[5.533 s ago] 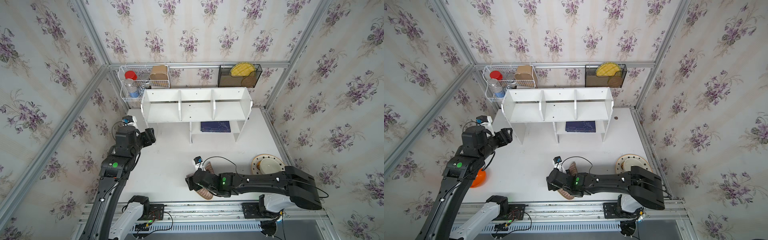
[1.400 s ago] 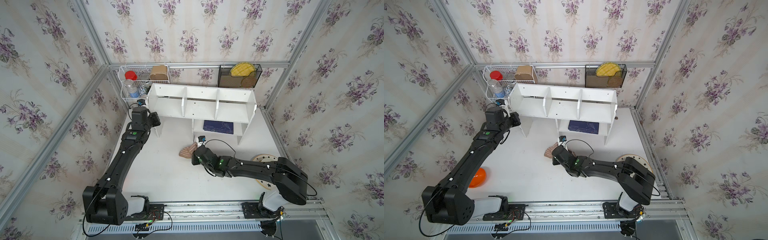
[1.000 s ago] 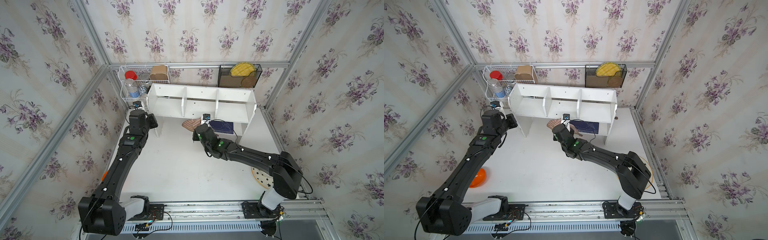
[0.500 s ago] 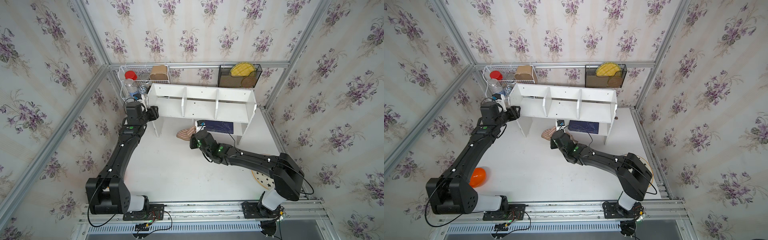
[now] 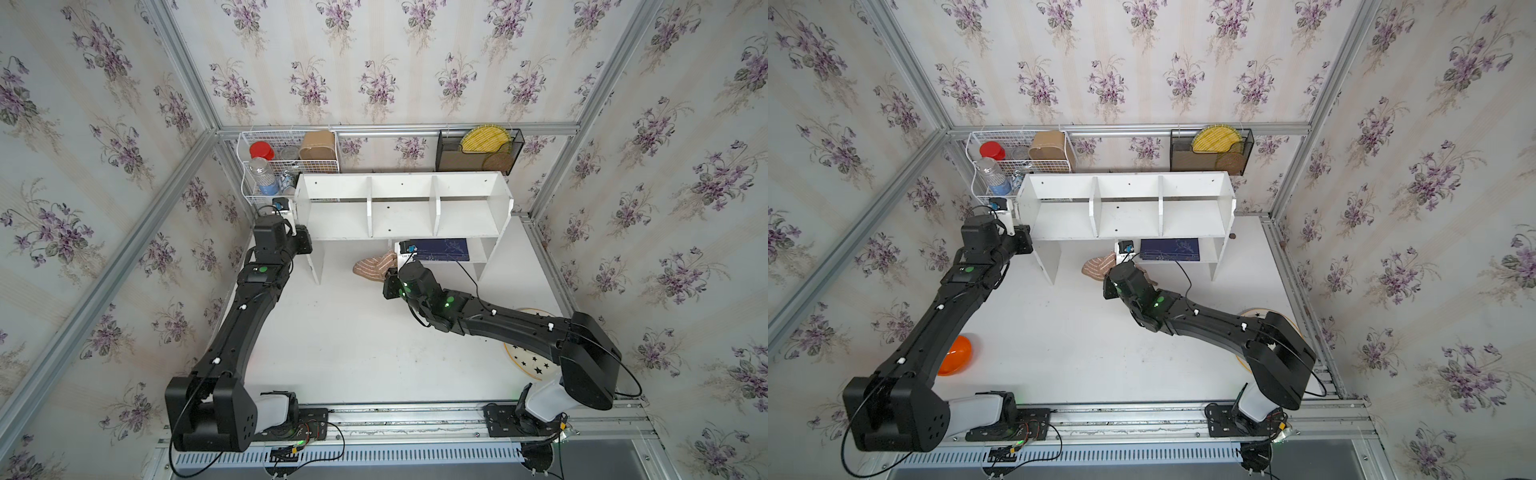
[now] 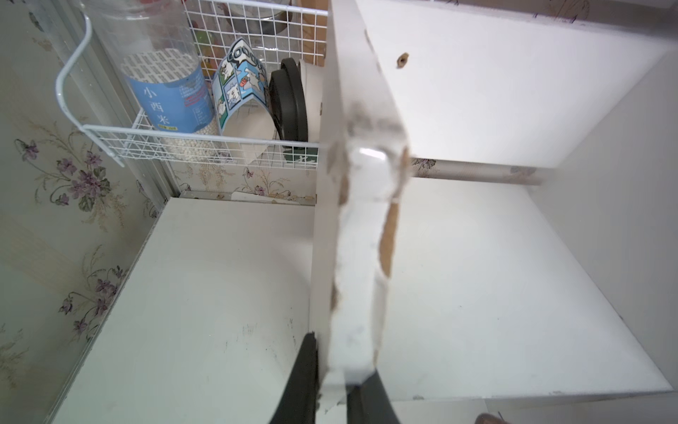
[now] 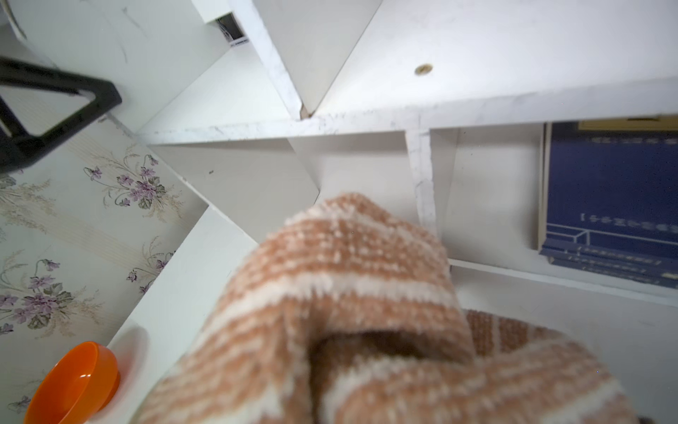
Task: Wipe the bookshelf clean with a cloth
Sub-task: Wipe the dust from the shelf.
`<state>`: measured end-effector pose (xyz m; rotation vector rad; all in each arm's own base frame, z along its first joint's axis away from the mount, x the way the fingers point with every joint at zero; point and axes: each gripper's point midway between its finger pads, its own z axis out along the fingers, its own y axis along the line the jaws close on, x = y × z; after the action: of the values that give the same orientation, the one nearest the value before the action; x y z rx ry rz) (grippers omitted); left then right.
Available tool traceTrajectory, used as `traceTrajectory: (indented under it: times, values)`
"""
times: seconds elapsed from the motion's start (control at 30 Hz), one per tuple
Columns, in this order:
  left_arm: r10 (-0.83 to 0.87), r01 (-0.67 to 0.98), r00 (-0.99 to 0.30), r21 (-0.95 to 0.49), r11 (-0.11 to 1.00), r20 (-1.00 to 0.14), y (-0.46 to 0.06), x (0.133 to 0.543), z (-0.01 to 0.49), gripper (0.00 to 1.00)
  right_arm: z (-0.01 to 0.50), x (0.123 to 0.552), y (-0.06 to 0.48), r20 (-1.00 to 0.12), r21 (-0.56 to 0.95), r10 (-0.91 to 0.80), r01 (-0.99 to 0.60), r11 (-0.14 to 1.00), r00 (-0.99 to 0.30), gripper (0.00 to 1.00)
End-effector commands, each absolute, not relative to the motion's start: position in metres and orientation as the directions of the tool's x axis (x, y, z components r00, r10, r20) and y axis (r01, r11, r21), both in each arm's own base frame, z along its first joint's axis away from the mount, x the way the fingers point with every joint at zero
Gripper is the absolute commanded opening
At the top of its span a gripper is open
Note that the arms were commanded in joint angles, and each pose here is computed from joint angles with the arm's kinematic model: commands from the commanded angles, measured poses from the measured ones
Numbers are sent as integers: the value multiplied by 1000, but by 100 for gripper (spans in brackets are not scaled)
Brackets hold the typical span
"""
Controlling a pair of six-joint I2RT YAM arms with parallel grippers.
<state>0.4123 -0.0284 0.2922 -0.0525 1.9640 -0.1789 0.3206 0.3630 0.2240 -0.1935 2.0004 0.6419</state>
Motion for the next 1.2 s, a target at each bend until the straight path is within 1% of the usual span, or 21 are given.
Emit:
traceTrajectory:
  times: [0.0,0.13,0.2,0.27,0.3,0.4,0.47,0.53,0.63,0.8,0.83,0.9,0.93,1.1,1.17]
  values:
    - [-218,28,-322,-240,970,-921,-27,396,315,0,259,325,366,-888,375,188,-423,825,-420,0]
    - [-191,68,-327,-225,972,-925,-33,390,312,0,277,335,369,-906,355,200,-413,839,-373,0]
    - [-179,86,-337,-220,972,-924,-36,394,310,0,265,343,375,-910,326,169,-402,856,-379,0]
    - [-167,91,-354,-211,973,-920,-36,399,306,0,239,346,385,-901,303,119,-407,862,-418,0]
    - [-161,87,-365,-206,975,-917,-36,403,302,0,216,345,390,-888,294,87,-412,863,-452,0]
    - [-149,108,-374,-202,973,-915,-36,411,298,0,170,336,388,-853,311,68,-401,862,-517,0]
    - [-132,133,-392,-199,971,-911,-39,419,294,0,151,330,385,-835,334,75,-393,857,-545,0]
    - [-115,158,-410,-194,968,-905,-44,426,290,0,145,330,385,-829,325,62,-388,862,-556,0]
    - [-108,201,-421,-208,957,-901,-52,427,287,0,169,337,387,-854,297,54,-400,867,-517,0]
    - [-103,208,-420,-205,956,-902,-54,423,278,0,241,357,388,-914,248,78,-395,885,-398,0]
    - [-102,208,-418,-205,956,-903,-54,423,278,0,249,359,387,-921,242,82,-393,887,-382,0]
    - [-102,211,-414,-204,956,-905,-54,421,280,0,249,361,386,-923,235,79,-390,890,-376,0]
    - [-101,211,-413,-204,956,-905,-54,421,281,0,241,361,387,-918,236,71,-393,889,-390,0]
    - [-100,195,-420,-197,961,-902,-51,422,278,0,162,347,387,-851,270,34,-380,885,-524,0]
    - [-101,192,-426,-199,961,-899,-51,421,276,0,142,340,383,-828,287,34,-370,884,-560,0]
